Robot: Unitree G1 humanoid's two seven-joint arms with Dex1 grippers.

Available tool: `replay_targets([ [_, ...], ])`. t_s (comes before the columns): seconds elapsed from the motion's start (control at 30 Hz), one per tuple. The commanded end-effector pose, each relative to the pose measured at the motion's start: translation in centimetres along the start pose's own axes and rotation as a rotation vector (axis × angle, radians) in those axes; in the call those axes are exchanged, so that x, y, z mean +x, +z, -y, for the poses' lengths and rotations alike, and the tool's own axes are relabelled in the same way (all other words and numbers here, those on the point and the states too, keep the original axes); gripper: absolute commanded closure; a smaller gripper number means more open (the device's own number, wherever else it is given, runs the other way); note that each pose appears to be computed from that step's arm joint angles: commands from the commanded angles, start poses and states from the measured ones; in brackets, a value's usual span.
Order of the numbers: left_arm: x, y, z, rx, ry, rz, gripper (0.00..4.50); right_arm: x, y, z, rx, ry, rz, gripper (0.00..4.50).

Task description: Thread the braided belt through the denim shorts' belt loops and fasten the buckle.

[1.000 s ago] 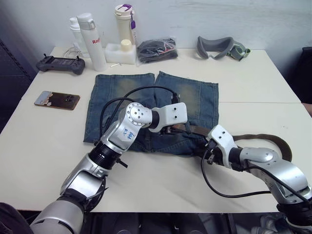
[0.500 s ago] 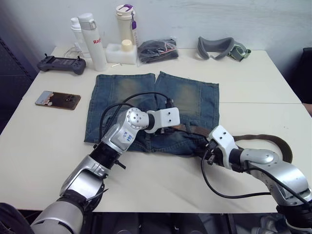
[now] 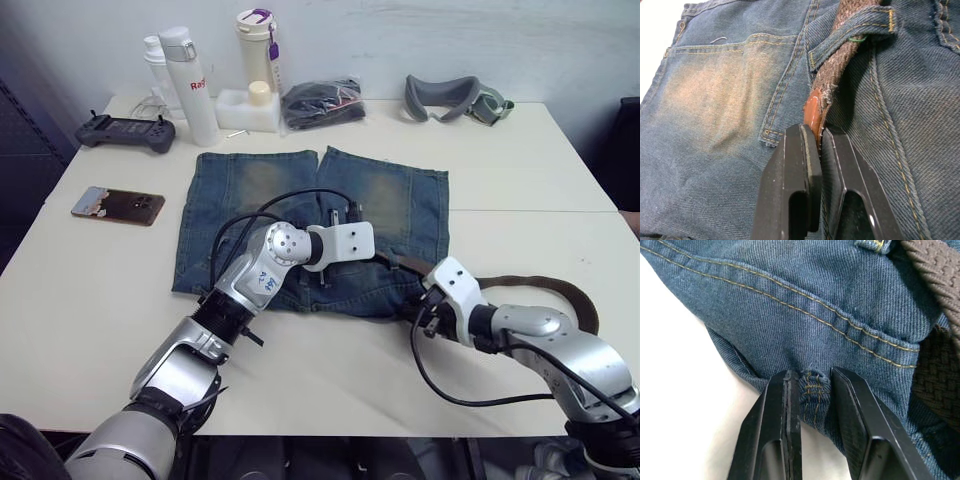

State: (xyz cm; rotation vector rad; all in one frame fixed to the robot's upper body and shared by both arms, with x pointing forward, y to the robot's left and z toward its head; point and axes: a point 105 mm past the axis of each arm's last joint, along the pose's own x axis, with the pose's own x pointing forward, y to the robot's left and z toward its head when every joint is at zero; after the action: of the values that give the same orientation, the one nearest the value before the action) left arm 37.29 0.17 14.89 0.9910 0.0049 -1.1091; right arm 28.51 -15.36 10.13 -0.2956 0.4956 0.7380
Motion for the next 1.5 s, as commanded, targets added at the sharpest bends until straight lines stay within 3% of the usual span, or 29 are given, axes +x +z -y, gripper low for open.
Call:
replay_targets([
  [0.03, -2.0, 2.4, -1.9, 0.064, 0.037, 0.042, 4.4, 0.5, -2.6, 0.8, 0.077, -0.059, -0.098, 3.26],
  [0.17, -6.3, 4.0, -4.4, 0.221, 0.09, -0.009, 4.4, 0.6, -3.0, 0.9, 0.094, -0.063, -0.119, 3.26],
  [0.27, -7.9, 4.6, -4.3, 0.196, 0.064, -0.013, 4.4, 0.7, -3.2, 1.1, 0.096, -0.068, -0.13, 3.26],
  [0.6, -13.1, 1.2, -2.4, 0.032, -0.031, -0.185, 4.4, 1.5, -2.9, 1.0, 0.097, -0.037, -0.136, 3.26],
  [0.83, -13.9, 0.1, 0.1, -0.072, -0.073, -0.222, 4.4, 1.9, -2.7, 1.2, 0.08, -0.017, -0.143, 3.26],
  [1.0, -12.8, -1.5, 2.8, -0.181, -0.121, -0.231, 4.4, 2.0, -2.0, 1.5, 0.068, -0.004, -0.125, 3.26],
  [1.27, -11.5, -2.4, 2.7, -0.191, -0.08, -0.207, 1.47, 1.2, 0.4, 1.5, -0.012, 0.055, -0.034, 3.26],
  [1.3, -11.8, -2.4, 2.2, -0.2, -0.058, -0.2, 0.95, 0.8, 0.8, 1.5, -0.026, 0.07, -0.019, 2.87],
  [1.33, -12.2, -2.5, 1.6, -0.218, -0.028, -0.19, 0.65, 0.3, 1.0, 1.3, -0.043, 0.095, -0.013, 2.74],
  [1.4, -12.9, -2.8, 0.7, -0.241, 0.009, -0.179, 0.0, -0.5, 1.4, 1.0, -0.082, 0.147, -0.004, 2.04],
  [1.5, -14.2, -3.1, 0.0, -0.299, 0.029, -0.143, 0.0, -1.8, 2.3, 0.2, -0.163, 0.231, 0.014, 0.68],
])
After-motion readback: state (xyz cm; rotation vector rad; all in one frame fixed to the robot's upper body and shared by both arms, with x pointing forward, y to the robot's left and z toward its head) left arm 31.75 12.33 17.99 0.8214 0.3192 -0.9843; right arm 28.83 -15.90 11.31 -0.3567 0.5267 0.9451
